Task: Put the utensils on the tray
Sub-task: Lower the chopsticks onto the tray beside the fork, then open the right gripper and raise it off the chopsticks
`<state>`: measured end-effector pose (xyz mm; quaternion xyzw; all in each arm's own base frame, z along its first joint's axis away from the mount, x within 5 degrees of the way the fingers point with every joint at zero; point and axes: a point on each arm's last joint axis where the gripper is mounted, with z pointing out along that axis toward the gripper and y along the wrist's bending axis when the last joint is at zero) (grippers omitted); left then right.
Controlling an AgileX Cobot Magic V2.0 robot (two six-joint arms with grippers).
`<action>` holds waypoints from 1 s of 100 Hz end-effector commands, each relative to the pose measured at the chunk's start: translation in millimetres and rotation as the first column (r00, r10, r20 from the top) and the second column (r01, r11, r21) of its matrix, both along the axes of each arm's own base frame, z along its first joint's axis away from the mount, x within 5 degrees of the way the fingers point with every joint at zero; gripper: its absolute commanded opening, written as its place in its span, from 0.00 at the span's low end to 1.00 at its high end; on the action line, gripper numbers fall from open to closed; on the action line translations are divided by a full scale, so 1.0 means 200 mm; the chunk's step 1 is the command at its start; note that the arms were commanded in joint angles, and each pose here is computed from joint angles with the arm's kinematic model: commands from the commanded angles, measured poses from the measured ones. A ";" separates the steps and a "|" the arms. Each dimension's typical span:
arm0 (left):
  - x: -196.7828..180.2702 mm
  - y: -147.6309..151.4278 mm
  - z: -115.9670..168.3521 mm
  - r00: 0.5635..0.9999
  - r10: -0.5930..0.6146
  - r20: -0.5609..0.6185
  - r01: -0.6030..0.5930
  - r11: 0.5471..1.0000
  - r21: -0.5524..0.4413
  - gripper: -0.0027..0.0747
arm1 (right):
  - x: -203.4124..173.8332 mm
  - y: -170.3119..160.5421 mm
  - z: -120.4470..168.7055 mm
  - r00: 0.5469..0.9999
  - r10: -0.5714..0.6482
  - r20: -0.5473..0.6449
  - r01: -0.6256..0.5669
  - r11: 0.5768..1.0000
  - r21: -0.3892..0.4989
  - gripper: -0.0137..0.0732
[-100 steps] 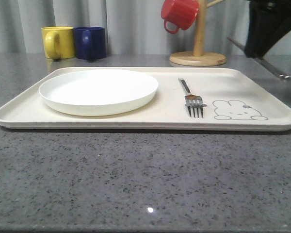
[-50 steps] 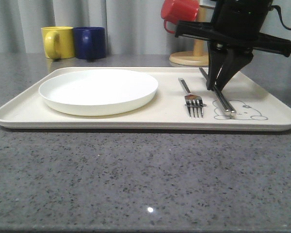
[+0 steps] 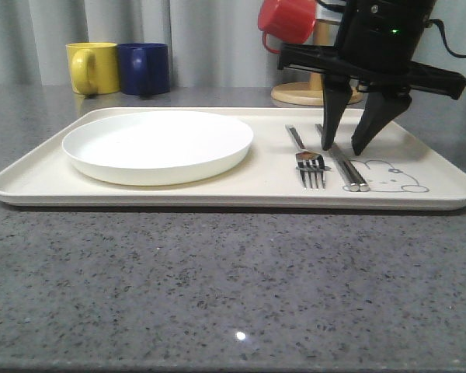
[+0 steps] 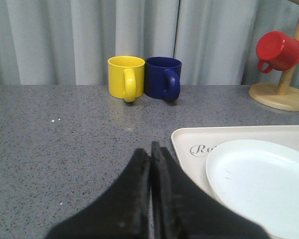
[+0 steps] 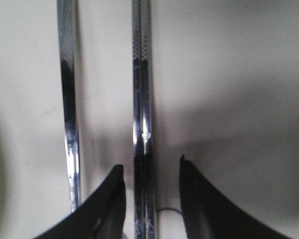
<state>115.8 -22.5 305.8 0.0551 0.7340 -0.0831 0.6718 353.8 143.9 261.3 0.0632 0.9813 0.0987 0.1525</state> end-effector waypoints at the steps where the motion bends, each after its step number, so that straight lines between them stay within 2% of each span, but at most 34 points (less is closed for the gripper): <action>1: 0.01 0.01 0.07 0.996 0.025 0.081 -0.024 0.999 -0.023 0.01 | -0.01 -0.01 0.14 0.994 0.001 0.107 -0.004 1.000 0.024 0.53; 21: 0.01 0.01 0.07 0.996 0.025 0.081 -0.024 0.999 -0.023 0.01 | -0.05 -0.12 0.28 0.982 0.066 0.178 -0.059 0.997 -0.046 0.53; 34: 0.01 0.01 0.07 0.996 0.025 0.081 -0.024 0.999 -0.023 0.01 | -0.08 -0.30 0.41 0.972 0.064 0.225 -0.046 0.995 -0.086 0.53; 45: 0.01 0.01 0.07 0.996 0.025 0.081 -0.024 0.999 -0.023 0.01 | -0.10 -0.49 0.47 0.970 0.054 0.235 -0.023 0.990 -0.136 0.53; 60: 0.01 0.01 0.07 0.996 0.025 0.081 -0.024 0.999 -0.023 0.01 | -0.11 -0.75 0.45 0.984 0.038 0.176 -0.001 0.978 -0.208 0.53; 76: 0.01 0.01 0.07 0.996 0.025 0.081 -0.024 0.999 -0.023 0.01 | -0.10 -0.95 0.42 0.986 -0.015 0.165 0.054 0.970 -0.235 0.53; 100: 0.01 0.01 0.07 0.996 0.025 0.081 -0.024 0.999 -0.023 0.01 | -0.03 -1.06 0.30 0.993 -0.035 0.115 0.062 0.970 -0.233 0.53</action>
